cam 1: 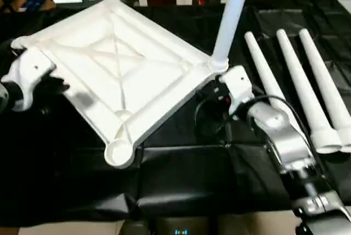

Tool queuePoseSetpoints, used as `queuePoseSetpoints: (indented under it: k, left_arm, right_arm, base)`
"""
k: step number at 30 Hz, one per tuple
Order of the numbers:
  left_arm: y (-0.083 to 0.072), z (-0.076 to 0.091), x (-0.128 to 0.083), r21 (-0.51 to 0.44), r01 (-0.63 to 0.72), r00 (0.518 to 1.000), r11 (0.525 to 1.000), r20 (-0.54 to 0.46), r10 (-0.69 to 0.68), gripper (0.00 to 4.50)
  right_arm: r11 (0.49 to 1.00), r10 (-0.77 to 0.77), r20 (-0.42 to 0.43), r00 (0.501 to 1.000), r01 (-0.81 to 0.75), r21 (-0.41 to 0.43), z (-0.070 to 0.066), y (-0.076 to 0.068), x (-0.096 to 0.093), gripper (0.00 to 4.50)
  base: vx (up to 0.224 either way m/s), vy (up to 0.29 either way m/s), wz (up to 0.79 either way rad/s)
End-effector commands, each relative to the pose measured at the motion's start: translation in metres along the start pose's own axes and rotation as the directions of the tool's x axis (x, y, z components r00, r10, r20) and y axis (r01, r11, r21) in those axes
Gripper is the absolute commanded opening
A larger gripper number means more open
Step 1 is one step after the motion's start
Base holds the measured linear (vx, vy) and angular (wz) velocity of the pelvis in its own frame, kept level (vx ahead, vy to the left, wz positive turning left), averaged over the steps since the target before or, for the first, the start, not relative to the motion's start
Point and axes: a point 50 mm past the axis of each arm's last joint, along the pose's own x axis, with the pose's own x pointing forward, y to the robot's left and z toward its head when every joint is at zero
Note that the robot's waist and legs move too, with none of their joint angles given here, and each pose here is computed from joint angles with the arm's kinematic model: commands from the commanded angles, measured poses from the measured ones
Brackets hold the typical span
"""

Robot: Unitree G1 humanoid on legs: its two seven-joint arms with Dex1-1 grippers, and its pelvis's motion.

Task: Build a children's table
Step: Rotate table base

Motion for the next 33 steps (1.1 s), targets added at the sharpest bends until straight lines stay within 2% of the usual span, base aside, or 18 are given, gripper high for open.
queuePoseSetpoints:
  k: [1,8,13,15,16,17,20,24,26,27,31,32,33]
  left_arm:
    - [-0.011,0.0,0.008,0.06,0.051,0.998,0.997,-0.033,-0.049,0.97]
    - [-0.03,0.005,0.033,0.132,0.114,0.993,0.985,-0.037,-0.11,0.97]
    - [-0.058,0.011,0.056,0.199,0.213,0.977,0.957,-0.061,-0.204,0.97]
    - [-0.075,0.008,0.065,0.207,0.288,0.957,0.935,-0.098,-0.273,0.97]
    - [-0.075,0.008,0.065,0.207,0.29,0.956,0.934,-0.099,-0.275,0.97]
    - [-0.086,0.005,0.069,0.224,0.34,0.939,0.914,-0.131,-0.317,0.97]
    - [-0.092,0.006,0.071,0.223,0.361,0.932,0.905,-0.128,-0.34,0.97]
    - [-0.105,0.017,0.076,0.205,0.385,0.923,0.9,-0.061,-0.381,0.97]
    - [-0.113,0.028,0.078,0.184,0.387,0.919,0.904,0.006,-0.394,0.97]
    - [-0.118,0.038,0.08,0.165,0.382,0.915,0.909,0.071,-0.398,0.97]
    - [-0.126,0.058,0.083,0.136,0.36,0.906,0.923,0.187,-0.381,0.97]
    - [-0.127,0.063,0.083,0.125,0.348,0.904,0.929,0.216,-0.368,0.97]
    - [-0.128,0.072,0.085,0.097,0.32,0.903,0.942,0.271,-0.334,0.97]
  right_arm:
    - [1.0,0.018,-0.014,1.0,-0.018,-0.016,-0.004,0.004,0.007,3.69]
    - [1.0,0.021,-0.015,1.0,-0.021,-0.012,-0.002,0.004,0.017,3.69]
    - [0.999,0.05,-0.02,0.999,-0.05,-0.02,-0.004,0.007,0.026,3.69]
    - [0.998,0.065,-0.015,0.998,-0.066,-0.021,-0.002,0.008,0.033,3.69]
    - [0.998,0.066,-0.014,0.998,-0.066,-0.021,-0.002,0.008,0.033,3.69]
    - [0.997,0.076,-0.01,0.997,-0.077,-0.018,0.0,0.009,0.038,3.69]
    - [0.996,0.087,-0.003,0.996,-0.087,-0.011,0.003,0.011,0.042,3.69]
    - [0.989,0.147,0.014,0.989,-0.147,0.018,0.009,0.024,0.053,3.69]
    - [0.983,0.181,0.024,0.983,-0.182,0.035,0.011,0.033,0.058,3.69]
    - [0.977,0.207,0.033,0.978,-0.208,0.045,0.012,0.041,0.063,3.69]
    - [0.972,0.23,0.062,0.971,-0.232,0.036,0.016,0.053,0.069,3.69]
    - [0.971,0.232,0.079,0.97,-0.235,0.035,0.019,0.055,0.07,3.69]
    - [0.97,0.232,0.128,0.964,-0.239,0.048,0.028,0.055,0.072,3.69]
  base:
    - [0.0,0.0,0.0]
    - [0.0,0.0,0.0]
    - [0.0,0.0,0.0]
    - [0.0,0.0,0.0]
    - [0.0,0.0,0.0]
    - [0.0,0.0,0.0]
    - [0.0,0.0,0.0]
    - [0.0,0.0,0.0]
    - [0.0,0.0,0.0]
    - [0.0,0.0,0.0]
    - [0.0,0.0,0.0]
    - [0.0,0.0,0.0]
    - [0.0,0.0,0.0]
